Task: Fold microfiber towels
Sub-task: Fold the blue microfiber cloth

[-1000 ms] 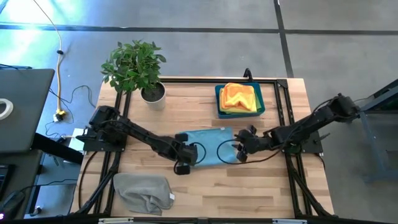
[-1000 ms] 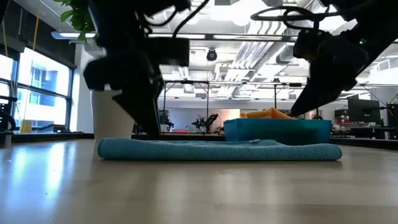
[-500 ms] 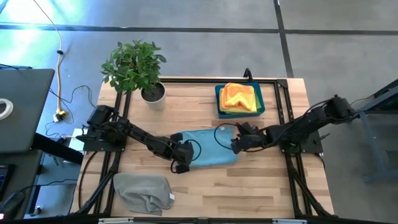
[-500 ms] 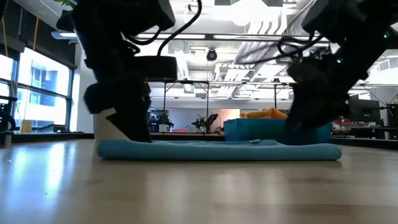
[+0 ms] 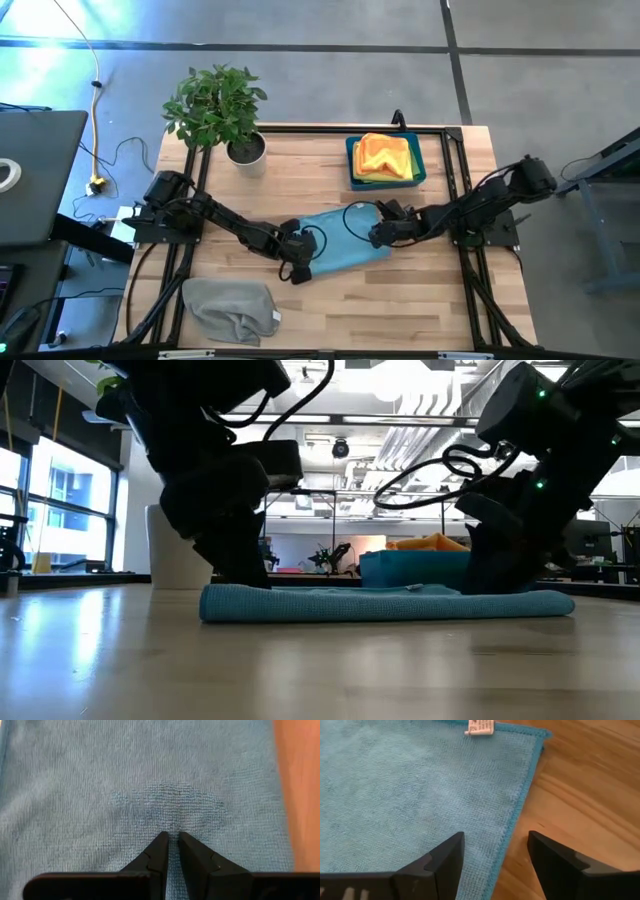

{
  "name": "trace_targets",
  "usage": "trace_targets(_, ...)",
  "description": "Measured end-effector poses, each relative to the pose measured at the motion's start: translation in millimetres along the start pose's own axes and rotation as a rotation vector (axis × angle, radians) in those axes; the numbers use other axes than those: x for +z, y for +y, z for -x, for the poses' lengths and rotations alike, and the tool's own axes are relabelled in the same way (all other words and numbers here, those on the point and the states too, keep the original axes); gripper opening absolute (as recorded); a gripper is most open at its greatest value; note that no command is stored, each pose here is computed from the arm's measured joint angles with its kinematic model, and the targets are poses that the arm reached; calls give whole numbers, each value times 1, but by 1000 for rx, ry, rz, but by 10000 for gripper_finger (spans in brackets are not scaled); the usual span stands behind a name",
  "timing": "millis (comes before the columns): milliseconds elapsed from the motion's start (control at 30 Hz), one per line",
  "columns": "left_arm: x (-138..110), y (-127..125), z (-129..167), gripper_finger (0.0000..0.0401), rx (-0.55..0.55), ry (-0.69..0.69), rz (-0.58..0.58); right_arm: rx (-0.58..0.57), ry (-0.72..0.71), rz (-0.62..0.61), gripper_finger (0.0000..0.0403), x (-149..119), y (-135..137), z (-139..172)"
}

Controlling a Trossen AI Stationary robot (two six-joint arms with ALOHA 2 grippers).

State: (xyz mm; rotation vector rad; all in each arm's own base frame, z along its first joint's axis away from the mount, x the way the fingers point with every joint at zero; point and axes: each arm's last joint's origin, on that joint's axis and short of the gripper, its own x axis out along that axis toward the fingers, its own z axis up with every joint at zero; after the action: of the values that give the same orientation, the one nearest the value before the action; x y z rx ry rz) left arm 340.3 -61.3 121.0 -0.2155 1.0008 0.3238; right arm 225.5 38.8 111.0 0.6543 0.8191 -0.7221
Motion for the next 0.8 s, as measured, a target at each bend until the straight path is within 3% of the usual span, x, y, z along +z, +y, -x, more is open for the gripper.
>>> trace_targets(533, 7, 2, 1, 37, 11, -57, -14, 30, -14, 65, 97, -4, 4, 0)
trace_targets(800, 17, 2, 20, 37, -17, -114, -21, -6, -2, 154, 12, -5, 1, 0)
